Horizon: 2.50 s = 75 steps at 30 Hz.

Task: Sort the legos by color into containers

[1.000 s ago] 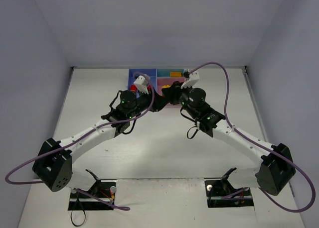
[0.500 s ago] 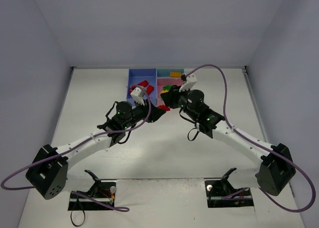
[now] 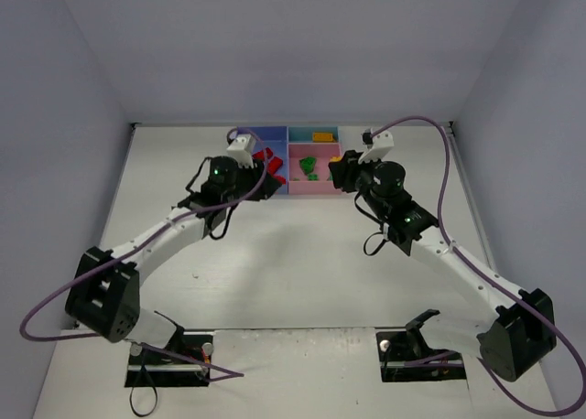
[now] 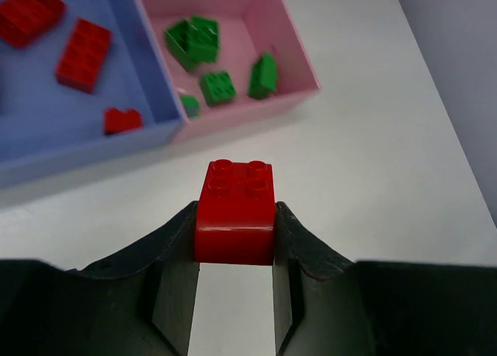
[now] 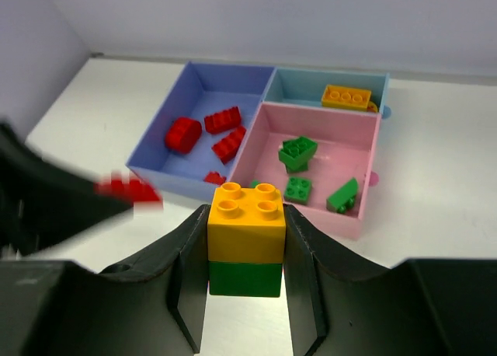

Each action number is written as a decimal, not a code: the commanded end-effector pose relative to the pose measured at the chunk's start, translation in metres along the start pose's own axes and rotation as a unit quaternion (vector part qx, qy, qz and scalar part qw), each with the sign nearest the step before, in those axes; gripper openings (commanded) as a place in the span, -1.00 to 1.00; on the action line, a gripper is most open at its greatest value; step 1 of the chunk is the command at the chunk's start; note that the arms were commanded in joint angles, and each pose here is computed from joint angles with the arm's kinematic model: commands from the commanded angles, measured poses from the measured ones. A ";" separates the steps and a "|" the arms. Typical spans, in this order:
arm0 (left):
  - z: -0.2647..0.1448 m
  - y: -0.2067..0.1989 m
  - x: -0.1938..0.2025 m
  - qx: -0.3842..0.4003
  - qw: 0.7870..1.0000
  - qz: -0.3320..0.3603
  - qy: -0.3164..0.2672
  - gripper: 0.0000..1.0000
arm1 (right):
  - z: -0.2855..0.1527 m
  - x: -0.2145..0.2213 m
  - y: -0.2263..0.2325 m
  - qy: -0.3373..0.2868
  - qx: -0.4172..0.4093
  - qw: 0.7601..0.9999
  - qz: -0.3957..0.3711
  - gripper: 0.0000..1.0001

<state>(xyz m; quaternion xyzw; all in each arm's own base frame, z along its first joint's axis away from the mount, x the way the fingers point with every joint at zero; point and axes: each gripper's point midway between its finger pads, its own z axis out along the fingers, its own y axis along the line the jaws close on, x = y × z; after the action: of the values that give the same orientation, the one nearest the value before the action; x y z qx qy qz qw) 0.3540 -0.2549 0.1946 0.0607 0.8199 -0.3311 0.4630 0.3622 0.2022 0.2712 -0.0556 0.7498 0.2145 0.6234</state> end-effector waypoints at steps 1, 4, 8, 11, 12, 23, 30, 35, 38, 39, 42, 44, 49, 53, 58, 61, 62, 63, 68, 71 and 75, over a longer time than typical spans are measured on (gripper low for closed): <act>0.020 0.021 -0.055 -0.030 0.999 0.014 -0.031 -0.99 | -0.015 -0.004 -0.001 -0.008 -0.010 0.999 -0.033 -1.00; 0.045 0.040 -0.076 -0.052 0.998 0.024 -0.027 -0.92 | -0.024 0.016 0.002 0.023 -0.032 0.998 -0.040 -1.00; 0.075 0.075 -0.086 -0.089 0.996 0.010 -0.006 -0.76 | -0.034 0.033 0.004 0.051 -0.049 0.996 -0.052 -1.00; 0.093 0.092 -0.081 -0.112 0.994 0.014 0.017 -0.41 | -0.040 0.038 0.003 0.062 -0.053 0.995 -0.064 -1.00; 0.099 0.099 -0.072 -0.122 0.992 0.014 0.034 -0.28 | -0.042 0.041 0.006 0.068 -0.064 0.993 -0.068 -1.00; 0.043 0.053 -0.113 -0.092 0.996 0.012 -0.005 0.52 | -0.030 0.078 0.032 0.132 -0.150 0.971 -0.129 -1.00; -0.030 0.036 -0.071 -0.080 0.997 0.005 0.021 0.52 | -0.006 0.160 0.061 0.249 -0.201 0.924 -0.211 -1.00; -0.076 0.037 -0.042 -0.097 0.995 0.005 0.035 0.52 | 0.005 0.201 0.076 0.291 -0.218 0.902 -0.235 -0.90; -0.094 0.046 -0.021 -0.118 0.992 -0.004 0.042 0.52 | 0.008 0.227 0.085 0.315 -0.225 0.886 -0.254 -0.78; -0.098 0.048 -0.017 -0.123 0.991 -0.009 0.045 0.52 | 0.009 0.239 0.084 0.328 -0.223 0.881 -0.258 -0.74; -0.105 0.054 0.002 -0.133 0.989 -0.021 0.062 0.52 | 0.009 0.259 0.090 0.348 -0.230 0.869 -0.266 -0.57; -0.107 0.059 0.014 -0.139 0.987 -0.030 0.073 0.52 | 0.009 0.265 0.092 0.356 -0.230 0.865 -0.269 -0.31; -0.105 0.061 0.027 -0.138 0.986 -0.041 0.089 0.52 | 0.007 0.264 0.092 0.355 -0.223 0.866 -0.272 0.43; -0.101 0.060 0.027 -0.133 0.986 -0.043 0.090 0.52 | 0.001 0.250 0.092 0.339 -0.226 0.871 -0.275 0.54; -0.092 0.060 0.030 -0.124 0.986 -0.047 0.100 0.52 | -0.009 0.252 0.084 0.343 -0.220 0.869 -0.280 0.39; -0.087 0.060 0.032 -0.120 0.986 -0.051 0.103 0.52 | -0.015 0.257 0.080 0.351 -0.218 0.868 -0.276 0.24; -0.086 0.060 0.032 -0.118 0.986 -0.053 0.104 0.52 | -0.016 0.258 0.079 0.352 -0.217 0.868 -0.276 0.22; -0.086 0.060 0.032 -0.117 0.986 -0.052 0.103 0.52 | -0.018 0.259 0.078 0.354 -0.217 0.867 -0.275 0.21; -0.084 0.059 0.031 -0.113 0.987 -0.051 0.102 0.52 | -0.022 0.266 0.072 0.363 -0.215 0.863 -0.278 0.06; -0.082 0.057 0.032 -0.109 0.987 -0.053 0.104 0.52 | -0.022 0.269 0.071 0.363 -0.215 0.861 -0.284 -0.08; -0.080 0.057 0.034 -0.104 0.987 -0.057 0.109 0.52 | -0.018 0.269 0.073 0.351 -0.221 0.863 -0.288 -0.30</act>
<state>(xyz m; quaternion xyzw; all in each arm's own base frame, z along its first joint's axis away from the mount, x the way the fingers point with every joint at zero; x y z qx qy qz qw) 0.2871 -0.1632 0.1474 0.0018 0.9151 -0.2381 0.3255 0.2483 0.3002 0.0115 -0.4778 0.8208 0.1462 0.2767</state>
